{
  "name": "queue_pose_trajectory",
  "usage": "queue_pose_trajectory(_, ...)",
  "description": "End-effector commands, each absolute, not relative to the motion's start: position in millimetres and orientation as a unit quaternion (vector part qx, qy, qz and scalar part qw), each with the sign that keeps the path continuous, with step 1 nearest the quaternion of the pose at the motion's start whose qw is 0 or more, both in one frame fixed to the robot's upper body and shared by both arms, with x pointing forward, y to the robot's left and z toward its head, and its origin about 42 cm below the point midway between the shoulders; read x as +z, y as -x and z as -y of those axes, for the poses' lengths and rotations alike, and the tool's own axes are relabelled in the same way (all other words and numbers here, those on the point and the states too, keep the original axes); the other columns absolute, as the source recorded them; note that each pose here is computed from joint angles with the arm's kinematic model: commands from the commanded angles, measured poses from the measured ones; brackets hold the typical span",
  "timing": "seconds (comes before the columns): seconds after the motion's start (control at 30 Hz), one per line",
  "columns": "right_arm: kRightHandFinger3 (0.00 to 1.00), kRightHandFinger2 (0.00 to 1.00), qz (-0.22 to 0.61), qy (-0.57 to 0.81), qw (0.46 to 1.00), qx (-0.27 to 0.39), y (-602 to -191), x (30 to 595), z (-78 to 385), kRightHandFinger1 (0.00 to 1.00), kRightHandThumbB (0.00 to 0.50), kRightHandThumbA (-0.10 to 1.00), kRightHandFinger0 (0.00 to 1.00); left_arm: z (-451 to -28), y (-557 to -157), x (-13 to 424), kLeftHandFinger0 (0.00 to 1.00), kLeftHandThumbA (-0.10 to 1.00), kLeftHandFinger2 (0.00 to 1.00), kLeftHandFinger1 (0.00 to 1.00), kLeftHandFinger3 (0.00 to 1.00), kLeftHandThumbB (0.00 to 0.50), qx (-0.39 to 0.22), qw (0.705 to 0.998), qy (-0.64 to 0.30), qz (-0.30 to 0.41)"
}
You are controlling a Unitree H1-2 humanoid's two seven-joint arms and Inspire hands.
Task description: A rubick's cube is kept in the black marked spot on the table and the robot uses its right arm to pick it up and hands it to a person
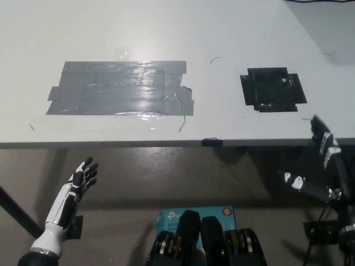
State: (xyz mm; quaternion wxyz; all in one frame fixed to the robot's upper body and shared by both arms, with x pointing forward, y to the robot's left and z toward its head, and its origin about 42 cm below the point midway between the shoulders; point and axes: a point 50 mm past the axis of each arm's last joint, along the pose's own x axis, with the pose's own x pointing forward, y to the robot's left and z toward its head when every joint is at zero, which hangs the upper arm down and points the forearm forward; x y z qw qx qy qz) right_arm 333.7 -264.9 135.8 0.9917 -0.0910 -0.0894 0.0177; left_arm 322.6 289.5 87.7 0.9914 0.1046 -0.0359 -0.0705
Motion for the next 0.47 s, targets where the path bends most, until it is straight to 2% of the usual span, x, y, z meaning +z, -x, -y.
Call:
queue_pose_trajectory(0.0,1.0,1.0,0.098,0.052,0.993,0.033,-341.2,126.8,271.4,1.0,0.223,0.92,1.0,-289.2,-327.8,102.3,1.0,1.0,1.0,1.0,1.0,0.199,-0.08,0.987,-0.117,0.075)
queue_pose_trajectory(0.13,1.0,1.0,0.093,0.051,0.994,0.04,-340.3,123.2,270.9,1.0,0.254,0.92,1.0,-287.9,-328.5,103.1,1.0,1.0,1.0,1.0,1.0,0.202,-0.08,0.986,-0.12,0.081)
queue_pose_trajectory(0.27,1.0,1.0,0.093,0.051,0.993,0.052,-341.3,121.3,268.1,1.0,0.256,0.92,1.0,-288.6,-329.2,105.7,1.0,1.0,1.0,1.0,1.0,0.22,-0.08,0.987,-0.118,0.08)
queue_pose_trajectory(0.43,1.0,1.0,0.09,0.05,0.993,0.052,-339.0,120.2,267.0,1.0,0.256,0.92,1.0,-288.5,-329.9,107.5,1.0,1.0,1.0,1.0,1.0,0.218,-0.083,0.986,-0.12,0.083)
